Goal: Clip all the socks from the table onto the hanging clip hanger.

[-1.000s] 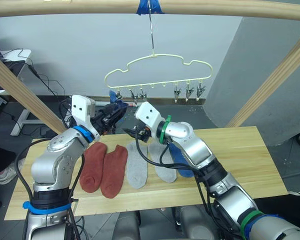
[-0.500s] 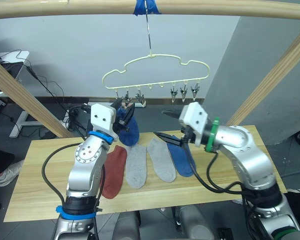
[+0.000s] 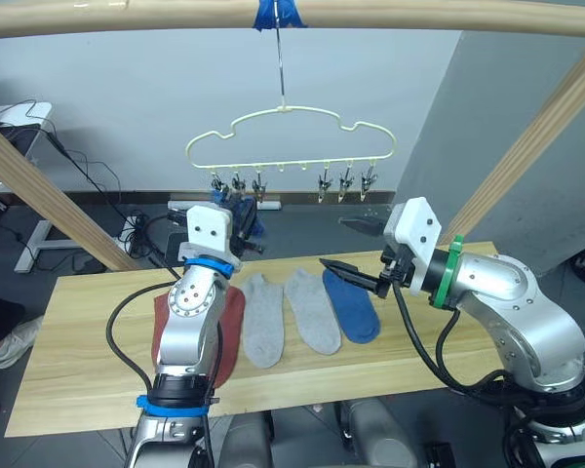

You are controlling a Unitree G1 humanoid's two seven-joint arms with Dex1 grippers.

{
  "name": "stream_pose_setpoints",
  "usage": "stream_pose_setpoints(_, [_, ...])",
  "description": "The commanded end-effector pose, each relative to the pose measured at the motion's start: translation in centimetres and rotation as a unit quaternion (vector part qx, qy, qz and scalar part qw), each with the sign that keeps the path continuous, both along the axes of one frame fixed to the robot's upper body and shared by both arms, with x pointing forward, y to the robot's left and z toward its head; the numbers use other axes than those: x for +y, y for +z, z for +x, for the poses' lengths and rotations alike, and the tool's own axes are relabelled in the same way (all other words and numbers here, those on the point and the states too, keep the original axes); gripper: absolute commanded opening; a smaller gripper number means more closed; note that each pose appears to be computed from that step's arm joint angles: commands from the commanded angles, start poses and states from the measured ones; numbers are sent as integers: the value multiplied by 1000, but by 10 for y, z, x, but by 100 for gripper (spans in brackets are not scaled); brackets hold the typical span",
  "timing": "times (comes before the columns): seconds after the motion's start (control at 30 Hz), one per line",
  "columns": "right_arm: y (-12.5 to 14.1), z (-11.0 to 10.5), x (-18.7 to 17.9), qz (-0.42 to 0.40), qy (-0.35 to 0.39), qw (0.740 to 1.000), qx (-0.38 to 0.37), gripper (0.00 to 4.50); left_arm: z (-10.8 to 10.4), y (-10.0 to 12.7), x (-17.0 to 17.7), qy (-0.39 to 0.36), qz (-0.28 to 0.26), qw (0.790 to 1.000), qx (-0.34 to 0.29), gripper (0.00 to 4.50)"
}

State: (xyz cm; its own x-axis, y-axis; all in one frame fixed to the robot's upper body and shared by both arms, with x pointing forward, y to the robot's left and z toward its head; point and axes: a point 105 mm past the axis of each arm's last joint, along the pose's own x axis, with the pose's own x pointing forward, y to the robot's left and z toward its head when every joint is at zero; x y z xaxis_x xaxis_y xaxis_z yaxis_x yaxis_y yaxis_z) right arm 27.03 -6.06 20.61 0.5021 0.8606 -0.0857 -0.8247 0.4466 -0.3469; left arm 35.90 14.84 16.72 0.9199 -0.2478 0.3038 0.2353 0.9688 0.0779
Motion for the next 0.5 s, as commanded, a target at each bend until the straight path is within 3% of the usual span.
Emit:
stream_pose_setpoints(0.03, [9, -6, -1, 6, 2, 1000, -22, 360, -2, 14, -2, 1, 0, 999, -33, 121])
stream_pose_setpoints(0.5, [8, -5, -2, 7, -3, 1000, -22, 360, -6, 15, 1, 23, -12, 999, -42, 121])
